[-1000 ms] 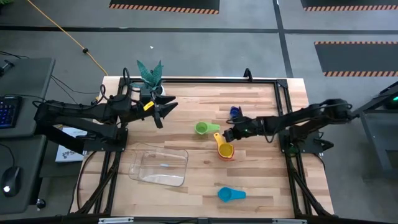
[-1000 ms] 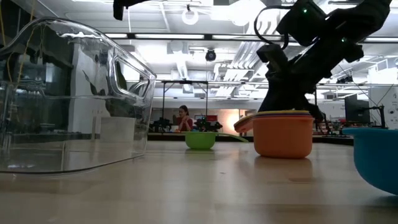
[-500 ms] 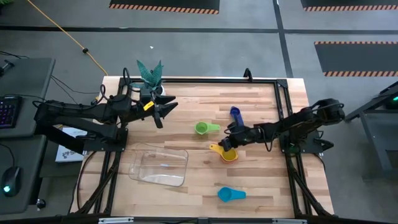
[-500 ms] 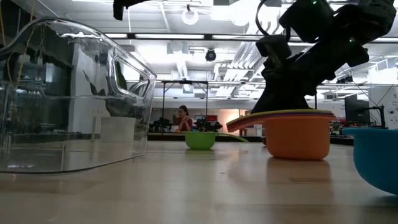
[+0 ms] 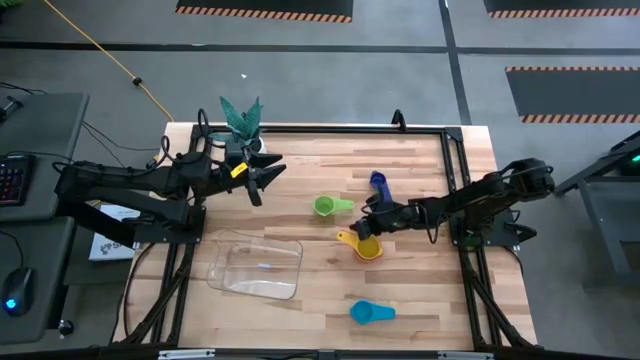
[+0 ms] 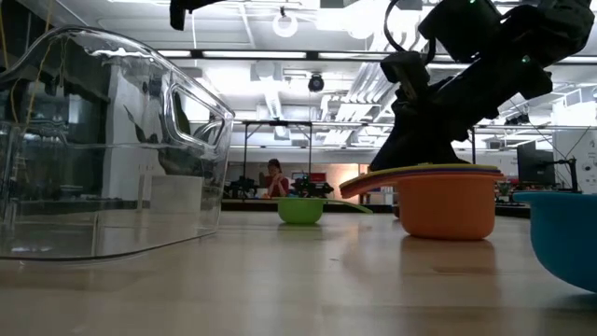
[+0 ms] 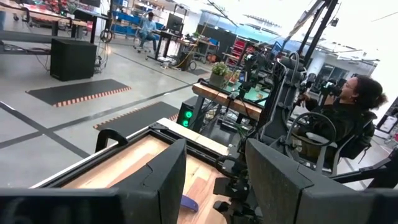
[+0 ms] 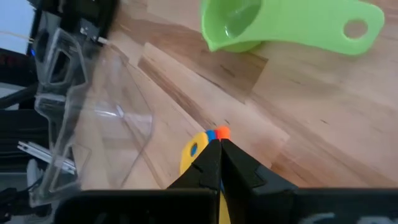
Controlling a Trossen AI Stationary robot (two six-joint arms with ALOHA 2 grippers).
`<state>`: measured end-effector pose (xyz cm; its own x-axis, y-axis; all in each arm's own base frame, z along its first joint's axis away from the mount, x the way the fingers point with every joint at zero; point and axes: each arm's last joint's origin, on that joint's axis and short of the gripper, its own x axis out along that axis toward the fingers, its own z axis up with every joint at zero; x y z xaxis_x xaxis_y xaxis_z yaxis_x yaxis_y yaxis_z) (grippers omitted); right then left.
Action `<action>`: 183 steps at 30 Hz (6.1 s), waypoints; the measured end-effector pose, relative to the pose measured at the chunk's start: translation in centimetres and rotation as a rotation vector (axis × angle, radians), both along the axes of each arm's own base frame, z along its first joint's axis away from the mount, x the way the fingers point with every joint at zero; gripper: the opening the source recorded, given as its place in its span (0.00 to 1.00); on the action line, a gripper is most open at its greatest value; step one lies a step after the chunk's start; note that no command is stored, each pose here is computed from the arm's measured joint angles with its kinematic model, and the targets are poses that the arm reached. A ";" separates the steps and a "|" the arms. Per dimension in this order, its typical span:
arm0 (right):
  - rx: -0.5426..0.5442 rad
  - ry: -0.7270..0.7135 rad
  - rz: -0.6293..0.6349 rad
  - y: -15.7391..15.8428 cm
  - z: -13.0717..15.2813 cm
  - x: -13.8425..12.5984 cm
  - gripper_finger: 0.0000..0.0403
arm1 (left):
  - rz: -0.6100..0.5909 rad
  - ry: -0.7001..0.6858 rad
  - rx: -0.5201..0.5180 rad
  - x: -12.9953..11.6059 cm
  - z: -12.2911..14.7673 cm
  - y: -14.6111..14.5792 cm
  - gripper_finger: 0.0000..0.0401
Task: Nest measuring cups in basket
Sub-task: Adjust the measuring cups, then stack the green measuring cup on top of the yellow measuring cup
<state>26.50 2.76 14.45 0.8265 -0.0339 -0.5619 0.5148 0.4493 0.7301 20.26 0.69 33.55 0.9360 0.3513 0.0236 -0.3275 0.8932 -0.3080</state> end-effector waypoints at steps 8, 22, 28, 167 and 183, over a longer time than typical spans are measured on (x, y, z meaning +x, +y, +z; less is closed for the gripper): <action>-0.010 -0.005 -0.019 -0.1 0.0 0.0 0.00 | 0.000 0.000 0.000 0.0 0.0 0.0 0.39; -0.043 0.041 -0.157 -0.3 -1.3 0.7 0.00 | 0.000 -0.003 -0.005 0.0 0.0 0.0 0.39; -0.054 0.094 -0.088 0.2 -1.8 3.7 0.00 | 0.000 -0.006 -0.006 0.0 0.0 0.0 0.39; -0.181 -0.056 0.785 -3.2 12.5 1.3 0.00 | 0.028 -0.002 0.012 0.0 0.1 0.1 0.39; -0.130 0.077 1.272 -3.1 7.7 6.5 0.00 | 0.037 -0.012 -0.010 -0.1 0.1 0.1 0.39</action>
<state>33.02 -0.31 22.17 0.2830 0.6944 -0.6616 -0.2892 0.7195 0.6314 20.20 0.77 33.64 0.9219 0.3863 0.0312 -0.3567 0.8773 -0.3212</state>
